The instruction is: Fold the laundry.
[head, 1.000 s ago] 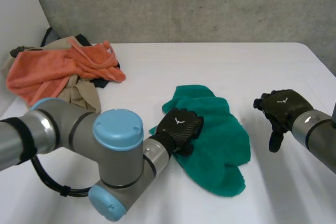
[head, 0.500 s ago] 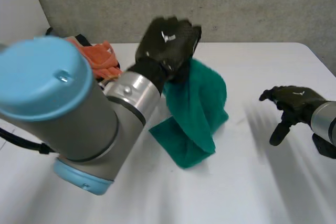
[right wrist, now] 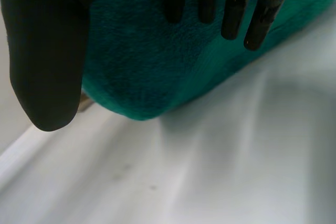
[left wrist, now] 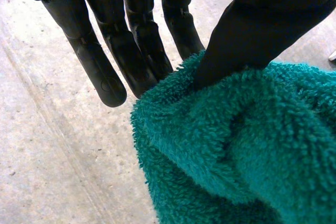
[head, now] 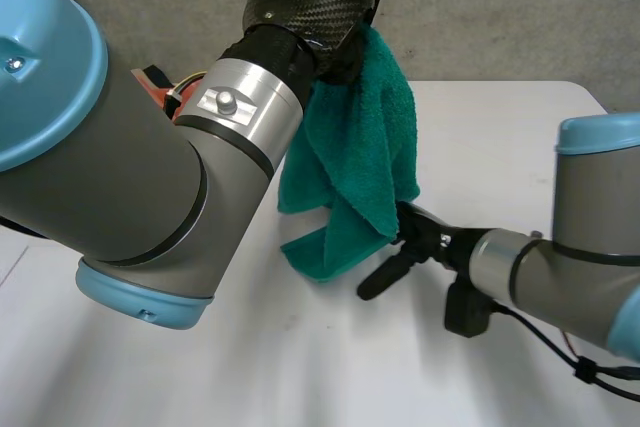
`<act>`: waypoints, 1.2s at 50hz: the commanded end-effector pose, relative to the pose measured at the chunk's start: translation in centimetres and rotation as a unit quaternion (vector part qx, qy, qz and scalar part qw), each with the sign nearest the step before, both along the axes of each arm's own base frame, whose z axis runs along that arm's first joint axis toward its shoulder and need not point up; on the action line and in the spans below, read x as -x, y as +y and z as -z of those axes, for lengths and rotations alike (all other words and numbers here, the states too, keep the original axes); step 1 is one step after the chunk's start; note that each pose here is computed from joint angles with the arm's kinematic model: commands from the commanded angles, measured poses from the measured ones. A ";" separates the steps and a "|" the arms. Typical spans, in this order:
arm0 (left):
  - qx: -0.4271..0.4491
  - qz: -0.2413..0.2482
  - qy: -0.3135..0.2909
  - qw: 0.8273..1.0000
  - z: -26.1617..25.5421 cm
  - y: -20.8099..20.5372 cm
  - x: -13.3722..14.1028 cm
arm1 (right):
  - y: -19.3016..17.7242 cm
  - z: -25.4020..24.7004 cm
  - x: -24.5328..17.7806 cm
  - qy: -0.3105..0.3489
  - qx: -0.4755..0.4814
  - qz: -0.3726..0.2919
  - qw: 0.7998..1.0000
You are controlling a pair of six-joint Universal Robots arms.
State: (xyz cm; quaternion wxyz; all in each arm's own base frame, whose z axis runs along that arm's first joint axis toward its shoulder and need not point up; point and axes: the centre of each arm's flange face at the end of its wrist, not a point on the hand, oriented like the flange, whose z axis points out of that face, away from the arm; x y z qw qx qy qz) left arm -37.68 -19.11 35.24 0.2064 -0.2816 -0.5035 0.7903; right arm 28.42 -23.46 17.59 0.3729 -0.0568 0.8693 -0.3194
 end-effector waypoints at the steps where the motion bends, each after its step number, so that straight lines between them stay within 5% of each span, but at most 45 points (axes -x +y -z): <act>1: -0.001 -0.005 0.001 1.000 -0.1 0.4 0.0 | 1.3 -0.7 -3.4 -0.029 0.015 -0.034 0.999; 25: 0.003 -0.023 0.018 1.000 -1.3 1.0 -0.5 | -1.5 -0.8 -6.7 -0.118 0.044 0.039 0.991; 28: 0.007 -0.032 0.026 0.999 -2.0 1.0 -1.1 | -2.5 -2.2 -4.8 -0.097 0.083 0.073 0.989; 33: 0.014 -0.045 0.035 0.998 -3.0 0.7 -2.1 | -8.5 -6.8 3.1 -0.022 0.213 0.175 0.961; 37: 0.016 -0.061 0.037 0.997 -3.2 0.0 -3.1 | -10.9 -9.5 5.6 0.026 0.292 0.193 0.937; 42: 0.012 -0.075 0.033 0.997 -2.9 -0.6 -4.0 | -11.8 -12.9 5.7 0.021 0.345 0.192 0.919; 47: -0.014 -0.078 0.004 0.997 -0.4 -1.0 -4.1 | -11.4 -13.7 4.8 0.015 0.341 0.153 0.927; 52: -0.063 -0.080 -0.048 0.994 4.4 -1.4 -3.7 | -10.5 -9.8 1.9 0.057 0.310 0.047 0.948; 60: -0.172 -0.103 -0.154 0.968 15.2 -4.4 -3.6 | -10.2 -4.0 2.0 0.179 0.281 -0.006 0.943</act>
